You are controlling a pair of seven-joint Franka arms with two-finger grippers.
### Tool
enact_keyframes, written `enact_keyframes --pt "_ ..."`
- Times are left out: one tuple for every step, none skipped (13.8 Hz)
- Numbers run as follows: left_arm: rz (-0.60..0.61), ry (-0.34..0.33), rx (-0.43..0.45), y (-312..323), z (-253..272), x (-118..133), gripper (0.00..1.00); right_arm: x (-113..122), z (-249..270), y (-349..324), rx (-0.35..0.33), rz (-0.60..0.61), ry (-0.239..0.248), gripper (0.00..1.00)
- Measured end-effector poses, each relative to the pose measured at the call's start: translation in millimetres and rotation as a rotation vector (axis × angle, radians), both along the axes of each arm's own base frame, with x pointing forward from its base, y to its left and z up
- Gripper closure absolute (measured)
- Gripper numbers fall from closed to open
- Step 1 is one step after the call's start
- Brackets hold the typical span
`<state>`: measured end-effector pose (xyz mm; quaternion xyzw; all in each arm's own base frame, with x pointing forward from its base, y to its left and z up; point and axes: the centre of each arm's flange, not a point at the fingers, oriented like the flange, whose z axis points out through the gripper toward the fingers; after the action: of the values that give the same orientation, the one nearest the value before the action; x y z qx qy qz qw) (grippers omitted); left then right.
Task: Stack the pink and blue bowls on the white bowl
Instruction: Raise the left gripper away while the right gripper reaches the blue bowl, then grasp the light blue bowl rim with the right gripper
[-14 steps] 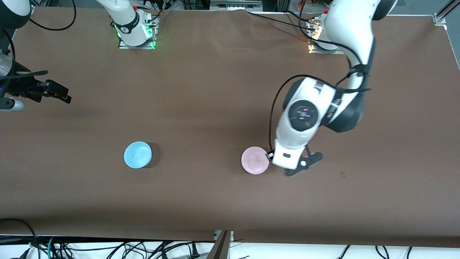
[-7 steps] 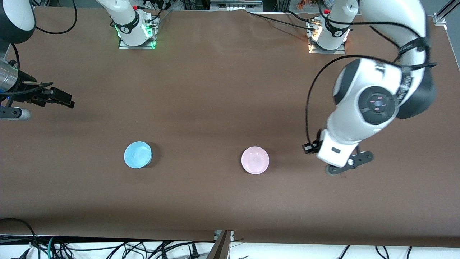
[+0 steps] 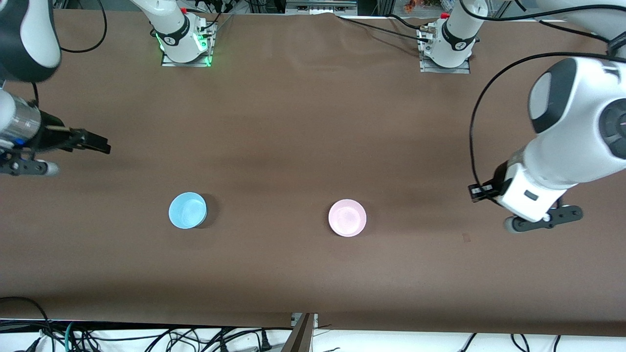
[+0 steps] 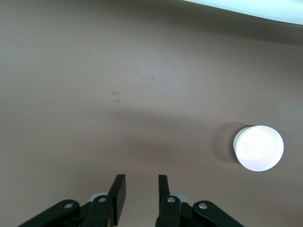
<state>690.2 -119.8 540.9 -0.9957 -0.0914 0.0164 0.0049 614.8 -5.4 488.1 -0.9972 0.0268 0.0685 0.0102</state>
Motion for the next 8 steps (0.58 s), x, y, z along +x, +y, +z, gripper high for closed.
enact_keyframes --pt "-0.019 0.005 0.000 7 5 -2 0.63 8 -18 2 -0.001 0.002 0.005 0.00" --pt "-0.032 0.013 0.000 14 9 -5 0.62 16 -39 4 -0.001 0.006 0.002 0.00" --pt "-0.039 0.021 0.000 19 12 -7 0.61 26 -63 9 -0.002 0.012 -0.007 0.00" --pt "-0.045 0.029 0.000 26 13 -8 0.61 36 -90 17 -0.003 0.023 -0.016 0.00" --pt "-0.061 0.036 -0.001 35 13 -10 0.61 44 -117 26 -0.005 0.033 -0.022 0.00" --pt "-0.083 0.042 -0.003 46 13 -12 0.61 51 -142 33 -0.006 0.040 -0.024 0.00" --pt "-0.103 0.047 -0.006 59 14 -14 0.61 55 -164 37 -0.008 0.045 -0.026 0.00" --pt "-0.111 0.049 -0.009 72 16 -17 0.61 58 -183 40 -0.009 0.048 -0.028 0.00"
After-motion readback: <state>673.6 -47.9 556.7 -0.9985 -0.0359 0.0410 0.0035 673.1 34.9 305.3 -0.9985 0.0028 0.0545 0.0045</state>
